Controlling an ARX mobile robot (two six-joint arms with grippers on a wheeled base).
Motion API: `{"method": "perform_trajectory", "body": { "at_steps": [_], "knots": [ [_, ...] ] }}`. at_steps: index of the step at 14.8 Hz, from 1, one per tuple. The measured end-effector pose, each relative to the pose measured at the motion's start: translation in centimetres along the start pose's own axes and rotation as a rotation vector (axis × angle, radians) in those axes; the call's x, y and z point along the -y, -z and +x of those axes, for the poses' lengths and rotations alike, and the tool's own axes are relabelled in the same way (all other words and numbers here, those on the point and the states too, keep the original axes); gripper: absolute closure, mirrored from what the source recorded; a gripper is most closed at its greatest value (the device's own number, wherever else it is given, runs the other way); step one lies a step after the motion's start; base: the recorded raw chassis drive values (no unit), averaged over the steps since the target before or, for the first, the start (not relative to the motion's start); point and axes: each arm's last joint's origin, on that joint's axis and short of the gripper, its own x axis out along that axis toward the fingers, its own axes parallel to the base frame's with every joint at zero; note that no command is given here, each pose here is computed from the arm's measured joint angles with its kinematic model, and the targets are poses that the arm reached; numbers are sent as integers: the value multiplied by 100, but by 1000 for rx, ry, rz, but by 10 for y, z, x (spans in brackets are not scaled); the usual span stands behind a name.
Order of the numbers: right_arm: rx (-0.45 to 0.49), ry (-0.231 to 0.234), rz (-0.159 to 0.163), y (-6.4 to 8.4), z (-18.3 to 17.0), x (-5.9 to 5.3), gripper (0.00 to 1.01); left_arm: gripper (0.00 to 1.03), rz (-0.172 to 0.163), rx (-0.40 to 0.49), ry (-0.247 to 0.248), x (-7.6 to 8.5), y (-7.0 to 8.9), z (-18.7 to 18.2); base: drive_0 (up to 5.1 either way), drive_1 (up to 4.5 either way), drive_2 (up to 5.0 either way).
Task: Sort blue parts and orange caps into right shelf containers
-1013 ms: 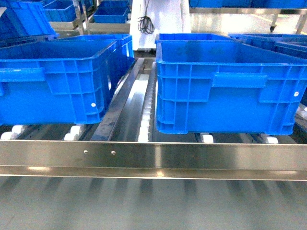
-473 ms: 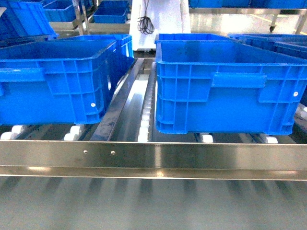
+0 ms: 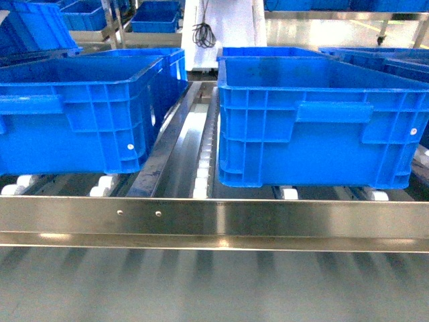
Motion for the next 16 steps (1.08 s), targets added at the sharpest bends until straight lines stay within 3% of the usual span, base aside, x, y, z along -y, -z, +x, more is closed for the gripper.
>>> {"method": "perform_trajectory", "body": {
  "at_steps": [4, 5, 6, 9, 10, 13, 14, 16],
  "knots": [
    [0, 0, 0, 0, 0, 0, 99, 101, 0, 1, 0, 0, 0, 0, 0, 0, 0],
    [0, 0, 0, 0, 0, 0, 94, 92, -1, 1, 0, 0, 0, 0, 0, 0, 0],
    [0, 0, 0, 0, 0, 0, 79, 77, -1, 1, 0, 0, 0, 0, 0, 0, 0],
    [0, 0, 0, 0, 0, 0, 65, 63, -1, 0, 0, 0, 0, 0, 0, 0, 0],
    [0, 0, 0, 0, 0, 0, 54, 52, -1, 1, 0, 0, 0, 0, 0, 0, 0],
    [0, 0, 0, 0, 0, 0, 8, 7, -1, 1, 0, 0, 0, 0, 0, 0, 0],
    [0, 0, 0, 0, 0, 0, 1, 3, 0, 1, 0, 0, 0, 0, 0, 0, 0],
    [0, 0, 0, 0, 0, 0, 3, 5, 0, 1, 0, 0, 0, 0, 0, 0, 0]
  ]
}}
